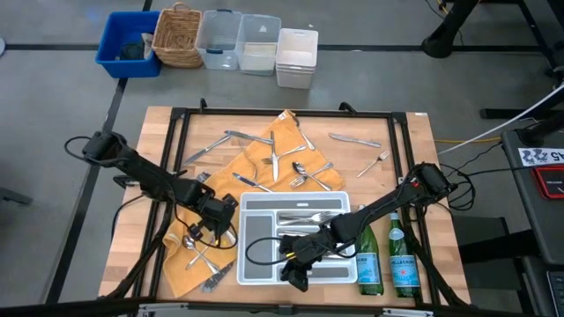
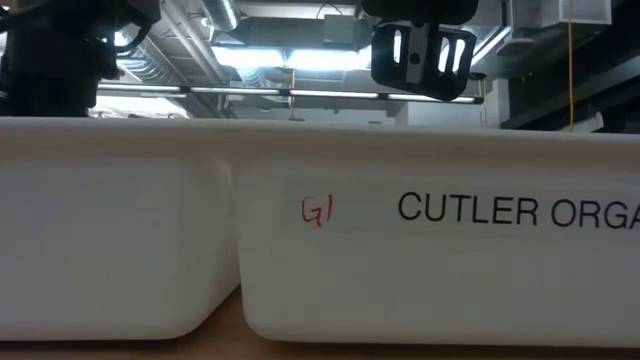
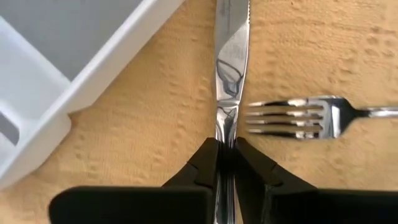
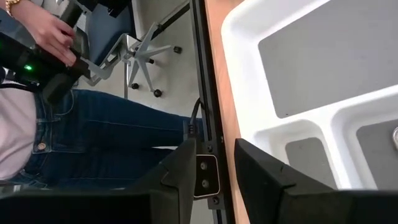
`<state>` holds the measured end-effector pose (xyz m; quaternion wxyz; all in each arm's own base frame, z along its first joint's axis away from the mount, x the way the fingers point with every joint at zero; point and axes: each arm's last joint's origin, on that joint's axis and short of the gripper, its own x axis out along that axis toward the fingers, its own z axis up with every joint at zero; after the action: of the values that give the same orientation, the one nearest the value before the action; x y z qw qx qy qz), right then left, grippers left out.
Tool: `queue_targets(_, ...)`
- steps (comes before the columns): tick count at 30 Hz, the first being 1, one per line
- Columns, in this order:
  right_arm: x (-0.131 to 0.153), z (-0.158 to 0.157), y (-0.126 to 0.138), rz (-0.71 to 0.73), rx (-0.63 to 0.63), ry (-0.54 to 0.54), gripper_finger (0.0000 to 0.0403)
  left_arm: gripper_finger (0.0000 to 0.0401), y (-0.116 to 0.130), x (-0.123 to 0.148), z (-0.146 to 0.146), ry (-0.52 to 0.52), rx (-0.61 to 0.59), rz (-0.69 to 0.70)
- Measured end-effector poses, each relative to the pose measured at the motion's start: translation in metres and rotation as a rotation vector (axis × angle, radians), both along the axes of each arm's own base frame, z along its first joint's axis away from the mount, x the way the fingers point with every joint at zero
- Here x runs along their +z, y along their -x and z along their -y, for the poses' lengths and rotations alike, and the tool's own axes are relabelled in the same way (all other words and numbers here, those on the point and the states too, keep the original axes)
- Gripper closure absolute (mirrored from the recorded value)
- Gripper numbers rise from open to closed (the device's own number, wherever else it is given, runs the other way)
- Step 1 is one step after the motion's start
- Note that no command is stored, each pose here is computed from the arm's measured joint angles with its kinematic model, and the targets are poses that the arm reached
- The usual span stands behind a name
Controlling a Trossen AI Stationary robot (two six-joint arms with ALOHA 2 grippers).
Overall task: Sort silverware
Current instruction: Put the silver table knife into the white silverware tray
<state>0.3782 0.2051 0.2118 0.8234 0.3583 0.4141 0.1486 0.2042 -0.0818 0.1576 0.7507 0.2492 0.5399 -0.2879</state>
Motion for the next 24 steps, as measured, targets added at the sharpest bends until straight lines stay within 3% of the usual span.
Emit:
queue_targets(13, 0.0, 0.0, 0.0, 0.001, 0.0, 0.0, 0.0292, 0.0372, 0.023, 0.025, -0.009, 0.014, 0.058, -0.01)
queue_targets(24, 0.0, 0.0, 0.0, 0.001, 0.0, 0.0, 0.0292, 0.037, 0.039, 0.053, -0.015, 0.079, 0.066, 0.134)
